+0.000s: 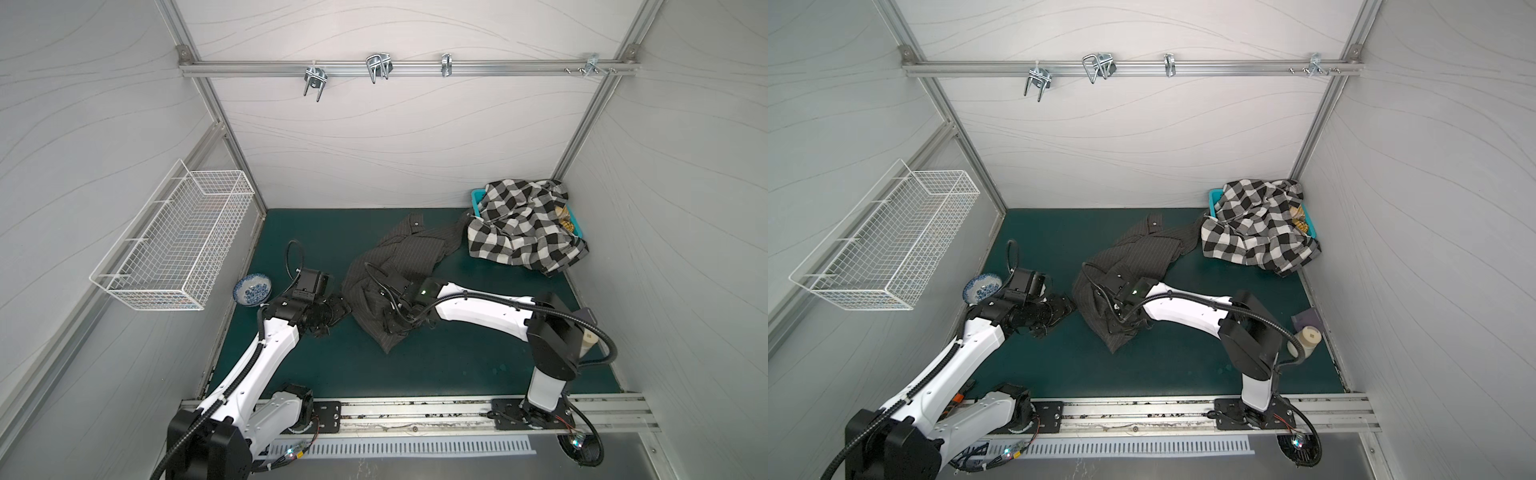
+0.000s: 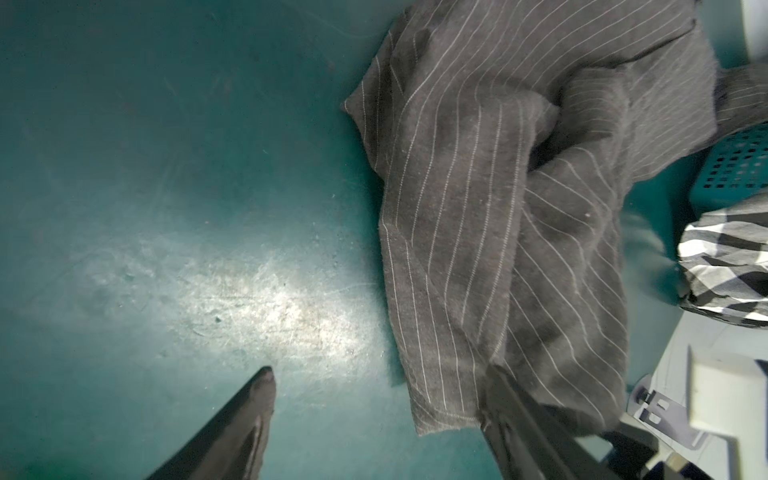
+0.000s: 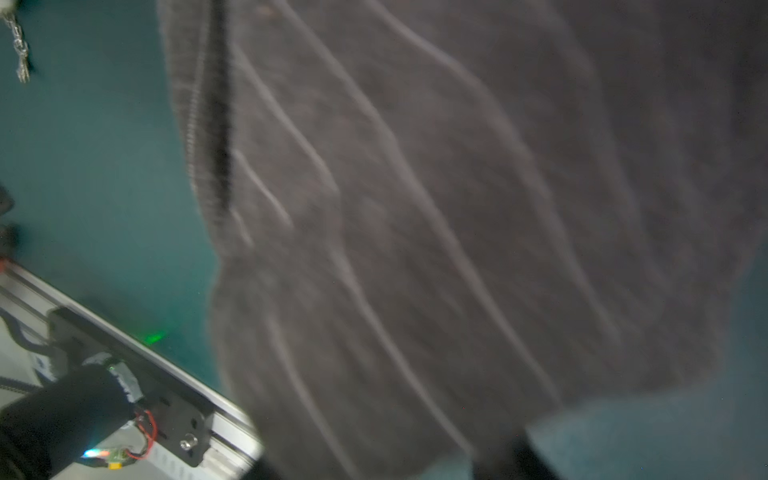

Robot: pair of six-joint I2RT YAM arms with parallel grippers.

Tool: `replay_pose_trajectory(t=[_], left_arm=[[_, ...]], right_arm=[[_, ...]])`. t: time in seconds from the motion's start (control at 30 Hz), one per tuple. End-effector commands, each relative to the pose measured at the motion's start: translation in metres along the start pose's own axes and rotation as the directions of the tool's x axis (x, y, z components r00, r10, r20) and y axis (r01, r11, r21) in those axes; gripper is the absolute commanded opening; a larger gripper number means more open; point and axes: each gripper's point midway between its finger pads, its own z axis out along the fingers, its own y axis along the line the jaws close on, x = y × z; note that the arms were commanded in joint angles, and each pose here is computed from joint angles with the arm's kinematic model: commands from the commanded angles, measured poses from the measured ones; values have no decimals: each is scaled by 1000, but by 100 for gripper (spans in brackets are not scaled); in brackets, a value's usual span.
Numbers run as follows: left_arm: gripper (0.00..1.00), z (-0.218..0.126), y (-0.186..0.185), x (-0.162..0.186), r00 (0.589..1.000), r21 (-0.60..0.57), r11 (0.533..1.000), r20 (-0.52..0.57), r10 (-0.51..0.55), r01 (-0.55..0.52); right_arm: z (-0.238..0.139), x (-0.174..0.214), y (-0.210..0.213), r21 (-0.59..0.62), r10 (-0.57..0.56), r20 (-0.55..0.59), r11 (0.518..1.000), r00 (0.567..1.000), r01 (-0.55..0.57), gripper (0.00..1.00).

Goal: Fold and stack the long sleeve shirts

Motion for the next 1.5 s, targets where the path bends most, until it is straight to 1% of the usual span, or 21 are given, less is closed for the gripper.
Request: replay_pose_trajectory(t=[0.0, 0.07, 0.13, 0.27, 0.43, 0.53, 0.6, 0.63, 0.67, 0.7, 0.73, 0.8, 0.83, 0.9, 1.0, 1.13, 1.23, 1.27, 1.33, 1.4, 1.47], left_arm=[[80, 8, -13, -12, 1000, 40, 999, 12, 23, -23], [79, 7, -21, -17, 1000, 59, 998, 12, 28, -29], [80, 4, -30, -21, 999, 84, 996, 16, 32, -33], [80, 0, -43, -29, 999, 105, 994, 29, 36, -39], [80, 3, -57, -35, 996, 91, 992, 35, 85, -88], [82, 18, -75, -19, 984, 75, 981, 15, 176, -176], [83, 36, -87, 1, 974, 81, 972, -23, 225, -223], [83, 45, -91, 8, 972, 89, 970, -42, 231, -227], [83, 55, -93, 14, 974, 96, 972, -62, 219, -213], [83, 65, -94, 16, 976, 102, 976, -78, 201, -193], [83, 71, -97, 16, 979, 107, 979, -87, 185, -175], [83, 81, -110, 7, 979, 100, 979, -83, 187, -178], [83, 83, -117, 1, 977, 99, 977, -75, 199, -191], [83, 88, -142, -13, 973, 112, 970, -58, 225, -218], [82, 99, -176, -24, 958, 129, 954, -54, 280, -271], [73, 128, -205, -16, 935, 135, 937, -111, 338, -323], [66, 154, -208, 2, 916, 111, 931, -175, 362, -347], [61, 163, -206, 8, 914, 107, 935, -200, 354, -339], [50, 175, -203, 18, 914, 113, 945, -242, 324, -305], [33, 181, -205, 24, 917, 141, 954, -270, 293, -264], [13, 177, -210, 25, 919, 165, 954, -267, 288, -251]], right_arm=[[-31, -12, -2, 28, -22, 34, 999, 999, 21, 0], [-67, -23, -26, 62, 15, 107, 998, 994, -22, 0], [-105, -28, -52, 53, 70, 169, 995, 983, -80, 0], [-160, -17, -106, 24, 156, 240, 986, 958, -166, 0], [-172, 13, -169, 61, 261, 213, 958, 942, -279, 0], [-161, 26, -192, 47, 334, 176, 937, 926, -347, 1], [-150, 32, -203, 62, 363, 147, 925, 920, -375, 4], [-147, 34, -208, 81, 368, 139, 921, 919, -381, 9], [-145, 37, -215, 113, 375, 131, 914, 918, -389, 19], [-143, 41, -221, 146, 381, 128, 906, 915, -398, 35], [-141, 44, -224, 164, 384, 125, 901, 915, -400, 47], [-139, 50, -230, 198, 389, 117, 893, 914, -405, 65], [-139, 51, -232, 210, 390, 119, 889, 913, -407, 73], [-140, 51, -234, 213, 385, 123, 890, 915, -403, 78], [-142, 46, -234, 206, 384, 132, 891, 914, -404, 80], [-134, 44, -233, 192, 412, 110, 884, 905, -426, 81], [-126, 54, -239, 232, 459, 73, 856, 886, -462, 92], [-123, 58, -240, 241, 471, 62, 849, 880, -471, 94], [-118, 68, -244, 267, 482, 47, 838, 875, -476, 97], [-114, 78, -247, 284, 476, 35, 838, 878, -466, 97], [-109, 86, -248, 288, 476, 25, 839, 879, -462, 95]])
